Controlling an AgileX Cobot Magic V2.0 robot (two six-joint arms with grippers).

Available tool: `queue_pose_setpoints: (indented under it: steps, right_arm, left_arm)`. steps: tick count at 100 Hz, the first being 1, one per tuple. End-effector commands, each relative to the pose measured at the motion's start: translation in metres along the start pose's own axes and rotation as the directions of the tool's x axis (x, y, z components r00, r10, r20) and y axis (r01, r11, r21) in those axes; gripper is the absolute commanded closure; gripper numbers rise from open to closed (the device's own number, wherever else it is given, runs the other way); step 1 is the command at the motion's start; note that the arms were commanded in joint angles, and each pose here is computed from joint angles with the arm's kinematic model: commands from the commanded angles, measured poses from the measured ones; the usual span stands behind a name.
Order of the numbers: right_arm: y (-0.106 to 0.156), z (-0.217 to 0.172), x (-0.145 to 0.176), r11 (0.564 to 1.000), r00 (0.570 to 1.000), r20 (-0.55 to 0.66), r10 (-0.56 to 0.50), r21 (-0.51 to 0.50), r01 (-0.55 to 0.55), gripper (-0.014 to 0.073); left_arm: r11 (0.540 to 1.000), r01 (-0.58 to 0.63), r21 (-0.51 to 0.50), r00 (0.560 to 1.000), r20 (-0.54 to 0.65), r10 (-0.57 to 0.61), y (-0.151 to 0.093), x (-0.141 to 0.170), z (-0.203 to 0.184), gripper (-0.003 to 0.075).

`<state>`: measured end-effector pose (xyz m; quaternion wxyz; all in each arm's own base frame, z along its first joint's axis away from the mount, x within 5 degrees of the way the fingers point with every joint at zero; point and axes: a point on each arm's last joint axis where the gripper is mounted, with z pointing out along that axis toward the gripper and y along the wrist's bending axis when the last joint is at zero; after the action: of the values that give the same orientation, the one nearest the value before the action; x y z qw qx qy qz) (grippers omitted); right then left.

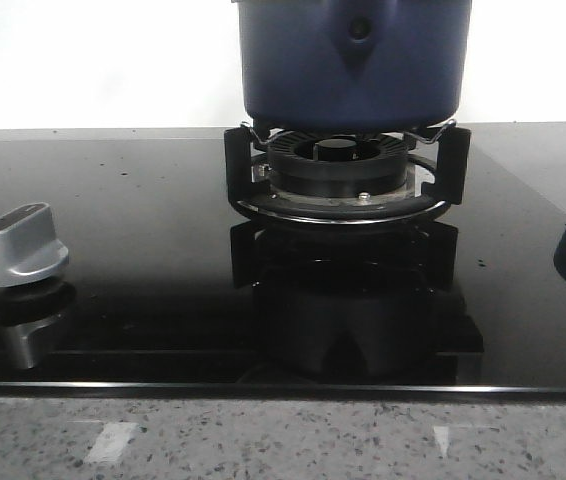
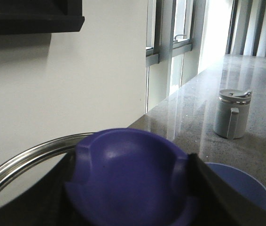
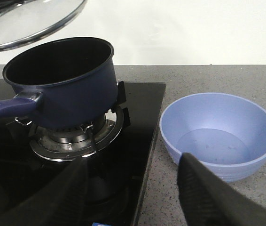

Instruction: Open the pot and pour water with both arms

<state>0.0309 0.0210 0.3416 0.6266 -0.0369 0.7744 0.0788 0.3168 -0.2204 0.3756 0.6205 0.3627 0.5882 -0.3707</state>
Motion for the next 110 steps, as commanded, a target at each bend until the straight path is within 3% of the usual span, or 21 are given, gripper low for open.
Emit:
queue_pose_setpoints:
  steps: [1, 20, 62, 74, 90, 103, 110]
  right_arm:
    - [-0.001, 0.000, -0.014, 1.000, 0.996, 0.084, 0.007, 0.007, -0.007, 0.0211]
    - [-0.001, 0.000, -0.015, 1.000, 0.996, 0.086, 0.007, 0.008, -0.007, 0.0211]
    - [0.000, 0.000, -0.015, 1.000, 0.996, 0.092, 0.018, -0.001, -0.018, 0.0211]
    - [0.000, 0.000, -0.015, 1.000, 0.995, 0.092, 0.023, -0.006, -0.023, 0.0211]
    - [0.000, 0.000, -0.015, 1.000, 0.995, 0.092, 0.023, -0.006, -0.023, 0.0211]
    - [0.000, -0.001, -0.016, 1.000, 0.995, 0.096, 0.023, -0.005, -0.023, 0.0211]
    - [0.001, -0.002, -0.019, 0.997, 0.992, 0.104, 0.073, -0.011, -0.072, 0.0211]
  left_arm:
    - [1.000, 0.006, 0.021, 0.995, 0.096, -0.008, -0.005, -0.043, -0.021, 0.0580]
    - [0.999, 0.015, 0.051, 0.999, 0.041, -0.017, 0.005, -0.051, -0.047, 0.0526]
    - [0.988, 0.014, 0.155, 1.000, 0.021, -0.018, 0.029, -0.064, -0.109, 0.0526]
    - [0.984, 0.012, 0.179, 1.000, -0.004, -0.012, 0.030, -0.062, -0.115, 0.0520]
    - [0.982, 0.002, 0.191, 0.999, -0.040, 0.005, 0.029, -0.058, -0.115, 0.0441]
    - [0.982, 0.002, 0.191, 0.999, -0.040, 0.005, 0.029, -0.058, -0.115, 0.0435]
    - [0.982, 0.002, 0.191, 0.999, -0.040, 0.005, 0.029, -0.058, -0.115, 0.0436]
